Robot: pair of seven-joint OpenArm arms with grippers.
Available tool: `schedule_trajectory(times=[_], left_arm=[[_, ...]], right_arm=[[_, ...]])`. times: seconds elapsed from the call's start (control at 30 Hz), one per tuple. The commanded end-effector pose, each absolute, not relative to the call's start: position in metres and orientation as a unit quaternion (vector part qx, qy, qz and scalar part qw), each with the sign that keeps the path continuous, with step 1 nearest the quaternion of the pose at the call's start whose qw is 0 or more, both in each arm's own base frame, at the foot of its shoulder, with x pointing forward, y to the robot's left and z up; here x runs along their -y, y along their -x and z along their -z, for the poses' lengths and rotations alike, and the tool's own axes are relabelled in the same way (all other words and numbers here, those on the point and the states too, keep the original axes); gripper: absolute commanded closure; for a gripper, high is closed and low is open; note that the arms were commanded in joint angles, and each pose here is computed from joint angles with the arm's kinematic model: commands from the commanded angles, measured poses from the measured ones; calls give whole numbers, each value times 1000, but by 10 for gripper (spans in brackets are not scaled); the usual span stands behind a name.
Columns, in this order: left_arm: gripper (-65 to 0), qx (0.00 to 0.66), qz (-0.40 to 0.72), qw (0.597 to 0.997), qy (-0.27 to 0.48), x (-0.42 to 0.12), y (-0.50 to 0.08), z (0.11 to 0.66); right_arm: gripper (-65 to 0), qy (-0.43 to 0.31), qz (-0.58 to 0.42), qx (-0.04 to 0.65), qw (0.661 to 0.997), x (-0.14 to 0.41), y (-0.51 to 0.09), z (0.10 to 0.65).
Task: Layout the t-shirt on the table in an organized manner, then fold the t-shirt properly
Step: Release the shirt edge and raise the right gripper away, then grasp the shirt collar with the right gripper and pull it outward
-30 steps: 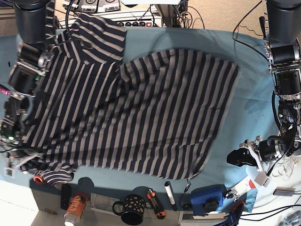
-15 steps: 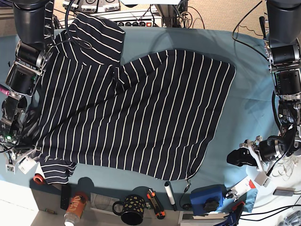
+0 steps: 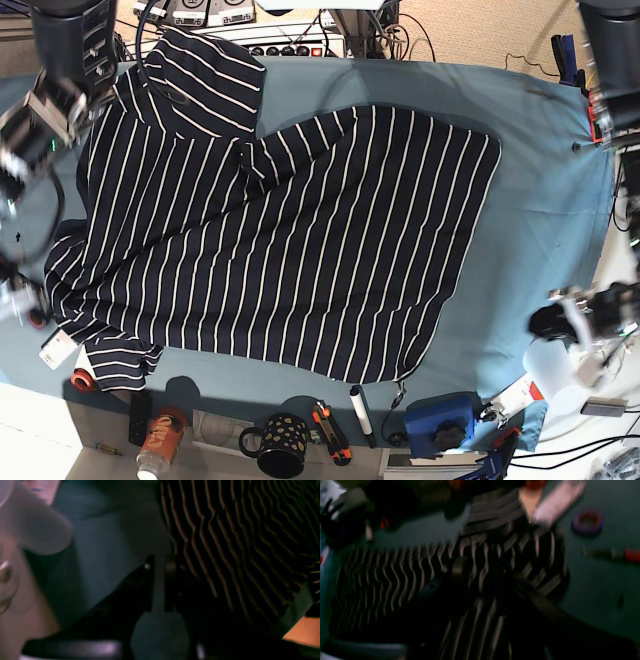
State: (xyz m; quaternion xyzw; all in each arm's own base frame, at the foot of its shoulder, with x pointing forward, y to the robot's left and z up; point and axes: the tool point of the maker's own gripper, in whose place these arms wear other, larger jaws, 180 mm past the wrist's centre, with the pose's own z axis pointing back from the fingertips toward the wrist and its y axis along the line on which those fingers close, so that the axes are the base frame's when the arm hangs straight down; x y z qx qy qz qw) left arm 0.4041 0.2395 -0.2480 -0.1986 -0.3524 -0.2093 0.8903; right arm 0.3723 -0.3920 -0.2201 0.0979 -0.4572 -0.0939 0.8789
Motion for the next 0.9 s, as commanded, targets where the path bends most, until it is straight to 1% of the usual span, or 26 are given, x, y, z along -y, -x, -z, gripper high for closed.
schedule_trajectory(times=[0.0,0.07,0.13,0.27,0.4,0.6,0.7,0.77,0.87], left_arm=[[-64,373,212,883,188,-247,-407,230],[-64,360,217,890,176,-253,-396,238],[-64,347,223,895,169,-256,-384,247],[-64,320,240,903,159,-253,-362,266],[-64,301,260,905,150,-245,-342,281],[-65,289,273,905,152,-238,-328,290],[-65,287,272,906,153,-238,-327,292],[-65,287,272,906,153,-238,-327,292],[-65,293,271,904,154,-237,-329,290]], right_arm=[[-186,-91,93,498,857,404,-370,196],[-186,-109,107,504,850,408,-350,205],[-186,-119,119,499,850,410,-329,218],[-186,-116,125,465,869,411,-284,251],[-186,-136,118,421,889,398,-245,284],[-186,-172,134,341,914,362,-182,352],[-186,-167,141,295,930,350,-152,380],[-186,-161,147,275,937,347,-140,391],[-187,-159,148,271,938,347,-139,392]])
